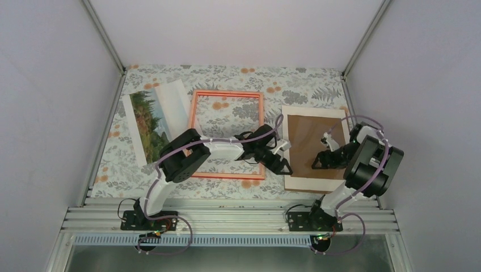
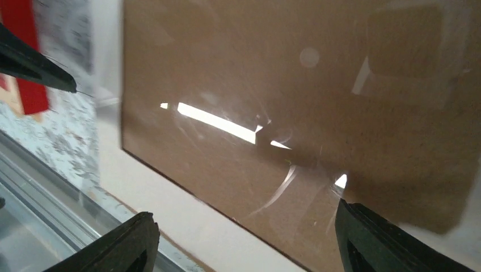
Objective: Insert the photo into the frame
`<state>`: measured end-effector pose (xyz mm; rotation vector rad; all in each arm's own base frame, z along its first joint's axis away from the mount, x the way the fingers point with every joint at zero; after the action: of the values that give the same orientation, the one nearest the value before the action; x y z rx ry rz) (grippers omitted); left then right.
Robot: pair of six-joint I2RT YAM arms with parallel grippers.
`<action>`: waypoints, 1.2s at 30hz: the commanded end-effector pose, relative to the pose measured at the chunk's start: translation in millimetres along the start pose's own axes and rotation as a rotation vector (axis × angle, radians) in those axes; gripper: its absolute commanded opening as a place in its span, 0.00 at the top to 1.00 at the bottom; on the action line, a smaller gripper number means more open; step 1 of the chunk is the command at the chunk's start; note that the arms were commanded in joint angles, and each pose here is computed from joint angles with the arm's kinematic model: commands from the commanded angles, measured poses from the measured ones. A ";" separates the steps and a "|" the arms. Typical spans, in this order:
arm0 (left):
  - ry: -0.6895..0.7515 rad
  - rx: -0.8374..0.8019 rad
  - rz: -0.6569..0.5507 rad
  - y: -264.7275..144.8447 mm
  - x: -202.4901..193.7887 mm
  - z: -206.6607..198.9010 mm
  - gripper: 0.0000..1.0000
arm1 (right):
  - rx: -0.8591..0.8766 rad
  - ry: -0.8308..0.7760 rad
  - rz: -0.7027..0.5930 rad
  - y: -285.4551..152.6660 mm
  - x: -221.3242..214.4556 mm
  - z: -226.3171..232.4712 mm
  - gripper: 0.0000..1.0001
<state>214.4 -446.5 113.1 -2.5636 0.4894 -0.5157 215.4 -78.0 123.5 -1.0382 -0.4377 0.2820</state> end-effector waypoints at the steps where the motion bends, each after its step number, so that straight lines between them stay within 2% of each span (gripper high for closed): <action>1: -0.123 0.004 0.081 16.2 -11.7 10.5 0.21 | -0.030 0.051 0.069 26.3 -23.0 -21.5 0.23; 5: -0.213 0.118 0.071 16.7 -18.5 26.4 0.26 | -0.003 0.130 0.093 44.8 -39.6 -32.7 0.24; 8: -0.258 0.178 0.090 15.8 -21.6 31.5 0.26 | 0.027 0.166 0.100 53.2 -43.9 -37.8 0.26; 16: -0.318 0.182 0.191 30.2 -31.5 32.2 0.30 | 0.019 0.198 0.107 65.0 -50.0 -41.2 0.27; 20: -0.360 0.133 0.236 40.6 -41.4 39.8 0.40 | 0.018 0.206 0.111 69.5 -53.2 -41.7 0.27; 24: -0.344 0.091 0.245 44.3 -41.0 34.4 0.45 | 0.013 0.212 0.113 72.3 -55.8 -43.6 0.28; 36: -0.242 0.088 0.133 22.9 -25.3 9.8 0.77 | -0.003 0.219 0.107 72.1 -59.9 -43.4 0.28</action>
<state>199.2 -452.1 76.1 -2.4449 0.5405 -0.1352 197.7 -86.7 88.9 -0.8719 -0.2426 0.0989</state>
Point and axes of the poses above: each gripper's point midway between its finger pads, its own y axis out along the fingers, its own z axis along the line the jaws close on, x = y × z, the point moved 8 cm from there along -y, back along the fingers, and after that the axes turned 15 degrees about -y, right-handed, at the moved point
